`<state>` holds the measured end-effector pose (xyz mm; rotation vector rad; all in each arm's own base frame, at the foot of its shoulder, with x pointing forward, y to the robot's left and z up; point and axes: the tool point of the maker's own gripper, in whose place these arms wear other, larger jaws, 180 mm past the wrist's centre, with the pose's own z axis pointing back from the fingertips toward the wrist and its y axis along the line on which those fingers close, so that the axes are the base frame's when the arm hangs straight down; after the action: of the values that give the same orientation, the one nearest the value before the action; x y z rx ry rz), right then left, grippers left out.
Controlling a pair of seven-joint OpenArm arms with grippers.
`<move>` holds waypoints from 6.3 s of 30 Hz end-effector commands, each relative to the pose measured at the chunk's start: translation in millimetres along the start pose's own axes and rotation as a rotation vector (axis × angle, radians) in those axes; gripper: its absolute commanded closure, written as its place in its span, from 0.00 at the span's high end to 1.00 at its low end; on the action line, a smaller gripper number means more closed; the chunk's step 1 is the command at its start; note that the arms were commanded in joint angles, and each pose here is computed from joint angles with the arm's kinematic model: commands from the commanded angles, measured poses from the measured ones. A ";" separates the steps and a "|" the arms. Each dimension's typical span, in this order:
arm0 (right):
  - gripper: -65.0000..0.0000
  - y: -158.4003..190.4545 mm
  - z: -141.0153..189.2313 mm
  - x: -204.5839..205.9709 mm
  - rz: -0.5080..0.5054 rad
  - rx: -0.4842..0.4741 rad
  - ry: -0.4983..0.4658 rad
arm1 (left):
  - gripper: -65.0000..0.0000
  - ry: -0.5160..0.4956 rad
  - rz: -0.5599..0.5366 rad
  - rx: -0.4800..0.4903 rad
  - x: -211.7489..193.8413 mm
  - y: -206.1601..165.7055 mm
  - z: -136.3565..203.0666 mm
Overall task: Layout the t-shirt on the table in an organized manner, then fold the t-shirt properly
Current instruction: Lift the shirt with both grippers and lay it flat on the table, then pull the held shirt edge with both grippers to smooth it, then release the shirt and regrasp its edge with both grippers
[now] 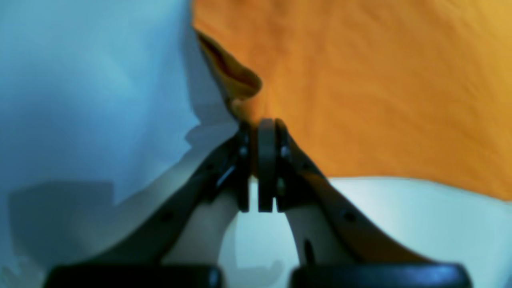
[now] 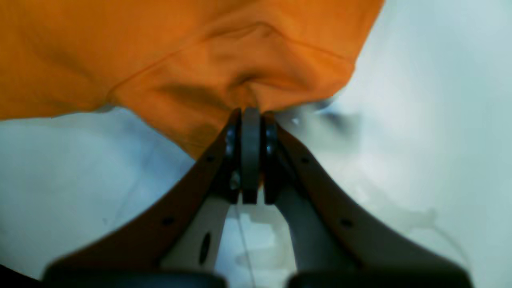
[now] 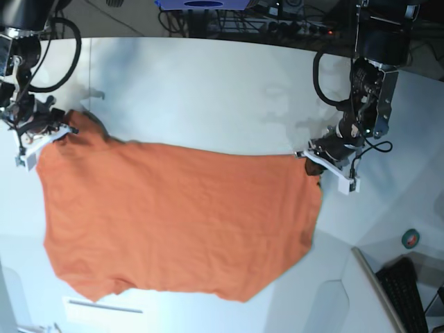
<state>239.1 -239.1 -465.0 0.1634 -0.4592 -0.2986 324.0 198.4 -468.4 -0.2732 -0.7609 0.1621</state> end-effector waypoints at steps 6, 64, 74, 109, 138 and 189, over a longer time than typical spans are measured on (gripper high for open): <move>0.00 3.2 21.7 1.2 0.047 -0.006 -0.018 | 0.00 -0.020 -0.022 -0.030 -5.8 -8.3 15.5; 0.00 19.7 -6.7 79.1 0.017 0.005 -0.034 | 0.00 -0.028 0.102 -0.007 50.8 1.3 11.5; 0.00 35.9 -31.6 93.4 0.064 0.011 -0.052 | 0.00 -0.065 0.155 0.037 48.4 20.1 -0.9; 0.00 48.0 -31.2 117.2 0.064 0.031 -0.076 | 0.00 -0.157 0.198 0.013 76.7 7.6 -6.0; 0.55 18.1 39.4 95.4 -0.089 -0.015 -0.253 | 0.95 -0.326 0.329 0.081 92.7 47.2 42.8; 0.50 -26.5 -46.7 -6.6 -0.722 0.130 -0.106 | 0.88 -0.131 0.614 0.070 4.5 51.1 -1.1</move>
<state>262.0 -264.6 -503.8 0.4626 -0.5964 -0.9877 329.6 250.8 -476.4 -0.4339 -0.8213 0.7966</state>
